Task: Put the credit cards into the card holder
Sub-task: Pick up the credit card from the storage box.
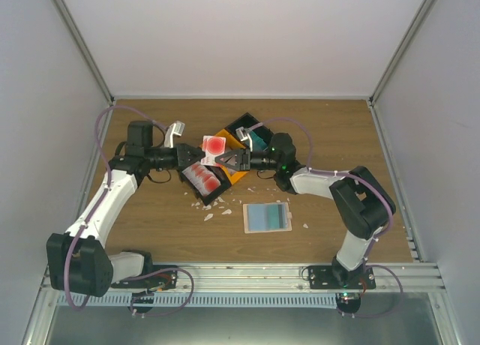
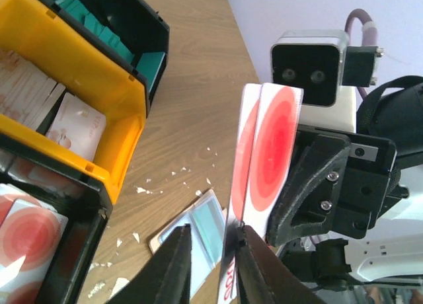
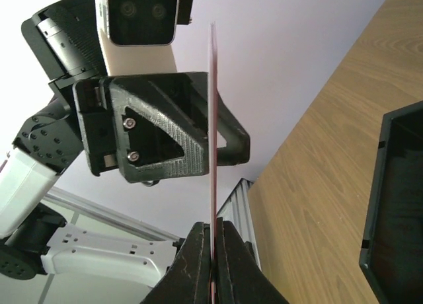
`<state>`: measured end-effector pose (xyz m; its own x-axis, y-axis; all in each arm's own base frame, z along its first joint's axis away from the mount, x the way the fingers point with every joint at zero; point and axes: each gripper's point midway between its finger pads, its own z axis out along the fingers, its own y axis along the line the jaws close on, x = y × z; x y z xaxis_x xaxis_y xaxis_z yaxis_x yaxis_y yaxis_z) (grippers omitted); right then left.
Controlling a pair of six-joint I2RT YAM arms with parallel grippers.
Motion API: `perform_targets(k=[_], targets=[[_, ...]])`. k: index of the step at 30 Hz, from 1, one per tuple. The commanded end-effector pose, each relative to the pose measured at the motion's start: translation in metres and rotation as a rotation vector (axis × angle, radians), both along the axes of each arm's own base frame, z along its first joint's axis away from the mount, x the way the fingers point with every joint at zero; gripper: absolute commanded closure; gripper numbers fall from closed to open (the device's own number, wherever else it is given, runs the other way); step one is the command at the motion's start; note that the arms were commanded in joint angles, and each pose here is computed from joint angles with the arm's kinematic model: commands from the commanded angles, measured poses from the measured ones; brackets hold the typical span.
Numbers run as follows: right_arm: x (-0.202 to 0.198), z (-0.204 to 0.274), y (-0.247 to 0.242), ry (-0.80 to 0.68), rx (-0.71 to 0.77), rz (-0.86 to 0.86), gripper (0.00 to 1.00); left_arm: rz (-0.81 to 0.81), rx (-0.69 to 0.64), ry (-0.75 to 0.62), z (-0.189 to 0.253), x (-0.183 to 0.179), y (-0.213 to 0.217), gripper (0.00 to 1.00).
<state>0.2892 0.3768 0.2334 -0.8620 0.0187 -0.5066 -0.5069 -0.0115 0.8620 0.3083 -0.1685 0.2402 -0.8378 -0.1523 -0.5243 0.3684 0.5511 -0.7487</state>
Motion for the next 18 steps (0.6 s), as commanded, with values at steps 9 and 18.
perform_targets(k=[9, 18], targets=[[-0.017, 0.024, -0.006, -0.066, 0.052, 0.065, 1.00, 0.002, 0.020, -0.015, -0.006, 0.003, 0.005, 0.86], [-0.026, 0.026, -0.005, -0.070, 0.060, 0.128, 1.00, -0.127, -0.083, 0.015, -0.006, -0.012, -0.010, 0.78]])
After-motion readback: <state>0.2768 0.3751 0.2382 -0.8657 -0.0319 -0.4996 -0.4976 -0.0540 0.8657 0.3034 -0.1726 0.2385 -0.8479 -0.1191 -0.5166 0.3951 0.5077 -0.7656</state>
